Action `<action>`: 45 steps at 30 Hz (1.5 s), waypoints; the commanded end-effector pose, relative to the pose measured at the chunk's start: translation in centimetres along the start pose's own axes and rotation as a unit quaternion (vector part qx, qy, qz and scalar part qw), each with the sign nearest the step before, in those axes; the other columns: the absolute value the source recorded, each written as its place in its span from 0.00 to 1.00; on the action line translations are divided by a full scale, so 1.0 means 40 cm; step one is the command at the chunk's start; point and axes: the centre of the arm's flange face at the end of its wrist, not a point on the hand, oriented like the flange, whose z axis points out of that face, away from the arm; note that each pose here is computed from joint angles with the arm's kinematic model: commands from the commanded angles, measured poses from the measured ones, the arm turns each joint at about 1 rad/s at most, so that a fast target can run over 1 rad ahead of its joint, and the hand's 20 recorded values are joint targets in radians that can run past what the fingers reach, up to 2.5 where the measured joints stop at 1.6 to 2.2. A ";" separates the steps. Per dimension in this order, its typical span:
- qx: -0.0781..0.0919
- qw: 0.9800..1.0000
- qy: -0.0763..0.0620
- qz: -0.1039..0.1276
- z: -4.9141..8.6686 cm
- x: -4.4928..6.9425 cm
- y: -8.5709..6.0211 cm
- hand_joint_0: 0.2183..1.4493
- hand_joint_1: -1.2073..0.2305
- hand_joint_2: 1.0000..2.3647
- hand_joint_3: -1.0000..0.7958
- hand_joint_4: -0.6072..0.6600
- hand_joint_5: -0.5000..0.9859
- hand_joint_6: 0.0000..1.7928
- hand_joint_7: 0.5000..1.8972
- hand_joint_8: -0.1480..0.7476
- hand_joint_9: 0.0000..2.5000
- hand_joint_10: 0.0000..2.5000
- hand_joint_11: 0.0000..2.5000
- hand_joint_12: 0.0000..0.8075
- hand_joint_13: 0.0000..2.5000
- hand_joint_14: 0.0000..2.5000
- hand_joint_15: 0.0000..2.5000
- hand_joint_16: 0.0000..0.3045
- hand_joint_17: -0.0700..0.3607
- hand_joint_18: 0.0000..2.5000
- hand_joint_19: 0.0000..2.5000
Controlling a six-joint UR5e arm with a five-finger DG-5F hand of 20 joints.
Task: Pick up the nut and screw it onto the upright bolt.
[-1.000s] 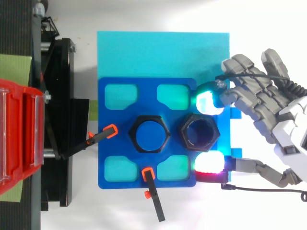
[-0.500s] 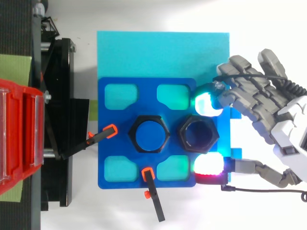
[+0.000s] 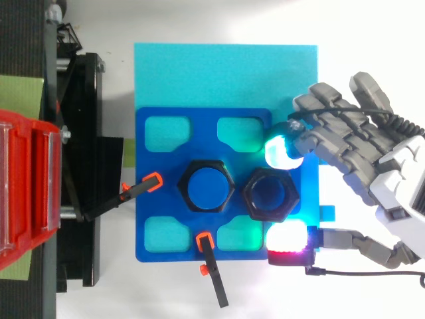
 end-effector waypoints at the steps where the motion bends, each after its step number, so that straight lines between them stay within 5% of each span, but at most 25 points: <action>1: 0.005 0.999 0.010 0.032 0.001 -0.015 0.001 0.26 0.38 0.00 0.30 0.70 0.22 0.29 0.58 0.51 0.18 0.00 0.00 0.39 0.10 0.00 0.00 0.12 0.35 0.03 0.00; 10: 0.018 0.996 0.042 0.077 -0.003 -0.059 -0.019 0.26 0.38 0.00 0.30 0.69 0.22 0.29 0.58 0.51 0.18 0.00 0.00 0.39 0.10 0.00 0.00 0.12 0.35 0.03 0.00; 12: 0.019 0.993 0.050 0.100 -0.003 -0.097 -0.022 0.26 0.38 0.00 0.30 0.70 0.22 0.29 0.58 0.51 0.18 0.00 0.00 0.39 0.10 0.00 0.00 0.12 0.35 0.03 0.00; 18: 0.023 0.992 0.062 0.105 -0.004 -0.170 -0.034 0.26 0.38 0.00 0.30 0.70 0.22 0.29 0.59 0.51 0.18 0.00 0.00 0.39 0.10 0.00 0.00 0.12 0.35 0.03 0.00; 21: 0.026 0.991 0.066 0.114 0.000 -0.228 -0.044 0.26 0.38 0.00 0.30 0.70 0.22 0.29 0.59 0.51 0.18 0.00 0.00 0.39 0.10 0.00 0.00 0.12 0.35 0.03 0.00; 22: 0.024 0.990 0.067 0.118 0.004 -0.270 -0.049 0.26 0.38 0.00 0.30 0.70 0.22 0.29 0.58 0.51 0.18 0.00 0.00 0.39 0.10 0.00 0.00 0.12 0.35 0.03 0.00; 28: 0.014 0.989 0.072 0.128 0.040 -0.319 -0.070 0.26 0.38 0.00 0.30 0.70 0.22 0.29 0.58 0.51 0.18 0.00 0.00 0.39 0.10 0.00 0.00 0.12 0.35 0.03 0.00; 31: 0.007 0.988 0.070 0.137 0.085 -0.350 -0.082 0.26 0.38 0.00 0.30 0.70 0.22 0.29 0.58 0.52 0.18 0.00 0.00 0.39 0.10 0.00 0.00 0.12 0.35 0.03 0.00; 32: -0.011 0.988 0.078 0.133 0.112 -0.364 -0.081 0.26 0.38 0.00 0.30 0.70 0.22 0.29 0.58 0.51 0.18 0.00 0.00 0.39 0.10 0.00 0.00 0.12 0.35 0.03 0.00; 33: -0.011 0.988 0.078 0.133 0.112 -0.364 -0.081 0.26 0.38 0.00 0.30 0.70 0.22 0.29 0.58 0.52 0.18 0.00 0.00 0.39 0.10 0.00 0.00 0.12 0.35 0.03 0.00; 34: -0.051 0.987 0.082 0.129 0.160 -0.393 -0.076 0.26 0.39 0.00 0.30 0.70 0.22 0.29 0.58 0.51 0.18 0.00 0.00 0.39 0.10 0.00 0.00 0.12 0.35 0.03 0.00; 39: -0.147 0.983 0.051 0.094 0.233 -0.442 -0.035 0.26 0.39 0.00 0.30 0.70 0.22 0.29 0.58 0.52 0.18 0.00 0.00 0.39 0.10 0.00 0.00 0.12 0.35 0.03 0.00; 40: -0.148 0.983 0.043 0.101 0.241 -0.451 -0.033 0.26 0.39 0.00 0.30 0.70 0.22 0.29 0.58 0.52 0.18 0.00 0.00 0.39 0.10 0.00 0.00 0.12 0.35 0.03 0.00; 43: -0.170 0.982 0.030 0.073 0.251 -0.459 -0.023 0.26 0.39 0.00 0.30 0.70 0.22 0.29 0.58 0.52 0.18 0.00 0.00 0.39 0.10 0.00 0.00 0.12 0.35 0.03 0.00; 45: -0.170 0.982 0.030 0.073 0.254 -0.453 -0.025 0.26 0.39 0.00 0.30 0.70 0.22 0.29 0.58 0.52 0.18 0.00 0.00 0.39 0.10 0.00 0.00 0.12 0.35 0.03 0.00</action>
